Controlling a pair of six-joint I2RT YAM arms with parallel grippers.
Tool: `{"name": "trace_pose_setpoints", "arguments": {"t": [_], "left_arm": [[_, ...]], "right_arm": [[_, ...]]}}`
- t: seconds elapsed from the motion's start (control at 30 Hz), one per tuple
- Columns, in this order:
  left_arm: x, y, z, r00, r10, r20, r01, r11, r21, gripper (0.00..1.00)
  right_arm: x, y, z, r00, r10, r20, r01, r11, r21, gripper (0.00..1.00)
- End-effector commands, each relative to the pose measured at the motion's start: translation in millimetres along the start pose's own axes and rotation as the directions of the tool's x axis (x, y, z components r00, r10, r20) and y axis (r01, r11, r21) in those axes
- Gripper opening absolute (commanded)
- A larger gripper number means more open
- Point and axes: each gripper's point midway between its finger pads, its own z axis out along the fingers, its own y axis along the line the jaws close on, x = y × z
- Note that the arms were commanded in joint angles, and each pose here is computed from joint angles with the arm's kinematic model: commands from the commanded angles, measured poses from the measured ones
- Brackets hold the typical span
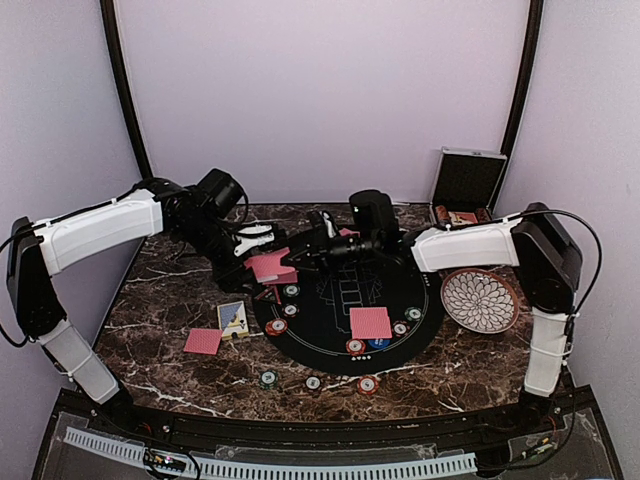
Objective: Distribute texas hold em gaming equipment
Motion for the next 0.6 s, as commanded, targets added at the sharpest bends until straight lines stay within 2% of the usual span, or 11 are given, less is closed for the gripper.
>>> {"name": "trace_pose_setpoints", "arguments": {"t": [0.0, 0.2, 0.33, 0.47, 0.57], "left_arm": [[1.0, -0.1, -6.8, 1.000, 0.011, 0.013, -0.011, 1.000, -0.026, 0.00], [12.7, 1.4, -0.6, 1.000, 0.005, -0.026, -0.006, 0.999, -0.043, 0.00], [16.0, 1.9, 0.0, 0.999, 0.001, -0.033, -0.003, 0.999, -0.052, 0.00], [16.9, 3.0, 0.4, 0.999, -0.002, -0.037, 0.000, 0.998, -0.057, 0.00], [16.4, 4.1, -0.3, 0.999, -0.005, -0.038, 0.002, 0.998, -0.061, 0.00]], "right_arm": [[-7.9, 19.6, -17.3, 0.998, -0.066, 0.011, 0.066, 0.998, 0.011, 0.00], [-30.1, -1.0, -57.0, 0.990, -0.126, 0.055, 0.112, 0.969, 0.221, 0.00], [-47.2, -25.4, -92.2, 0.982, -0.164, 0.089, 0.115, 0.907, 0.406, 0.00], [-71.7, -48.6, -128.1, 0.962, -0.251, 0.106, 0.124, 0.752, 0.648, 0.00], [-83.3, -66.1, -155.0, 0.953, -0.293, 0.079, 0.114, 0.586, 0.802, 0.00]]}}
